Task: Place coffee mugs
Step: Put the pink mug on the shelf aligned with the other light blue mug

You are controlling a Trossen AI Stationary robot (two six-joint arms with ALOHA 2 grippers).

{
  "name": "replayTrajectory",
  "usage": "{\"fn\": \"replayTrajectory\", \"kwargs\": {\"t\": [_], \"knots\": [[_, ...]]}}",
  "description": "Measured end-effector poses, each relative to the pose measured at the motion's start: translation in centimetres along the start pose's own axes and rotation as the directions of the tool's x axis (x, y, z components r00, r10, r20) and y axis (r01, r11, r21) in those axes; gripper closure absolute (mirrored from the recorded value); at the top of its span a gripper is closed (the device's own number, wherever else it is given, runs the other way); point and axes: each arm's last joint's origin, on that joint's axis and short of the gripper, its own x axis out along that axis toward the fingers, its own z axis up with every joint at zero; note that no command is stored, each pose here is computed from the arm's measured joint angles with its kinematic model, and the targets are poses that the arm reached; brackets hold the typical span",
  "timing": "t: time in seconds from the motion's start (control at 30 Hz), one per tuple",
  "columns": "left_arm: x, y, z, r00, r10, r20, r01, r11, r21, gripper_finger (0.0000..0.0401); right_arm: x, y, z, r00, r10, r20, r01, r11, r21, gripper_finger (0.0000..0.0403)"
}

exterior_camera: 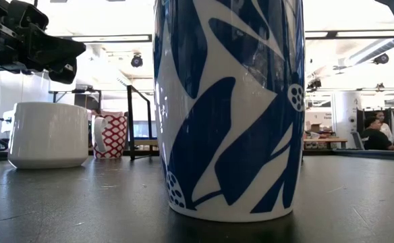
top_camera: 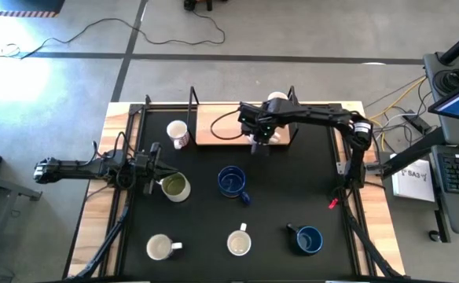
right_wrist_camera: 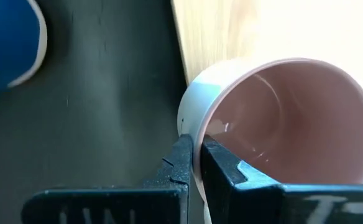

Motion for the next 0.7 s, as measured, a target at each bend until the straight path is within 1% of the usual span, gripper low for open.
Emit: {"fn": "replayTrajectory", "kwargs": {"t": [0.2, 0.37, 0.7], "knots": [[0.0, 0.0, 0.0, 1.000, 0.000, 0.000, 0.000, 1.000, 0.000, 0.0401, -1.3, -0.4, -0.8, 1.000, -0.002, -0.008, 0.002, 0.997, -0.073, 0.0390], [0.0, 0.0, 0.0, 1.000, 0.000, 0.000, 0.000, 1.000, 0.000, 0.0401, -1.6, -0.6, -1.3, 1.000, -0.002, -0.031, -0.003, 0.990, -0.141, 0.0390], [0.0, 0.0, 0.0, 1.000, 0.000, 0.001, 0.000, 1.000, 0.000, 0.0401, -1.6, -1.9, -2.1, 0.996, 0.002, -0.089, -0.019, 0.981, -0.193, 0.0390]]}}
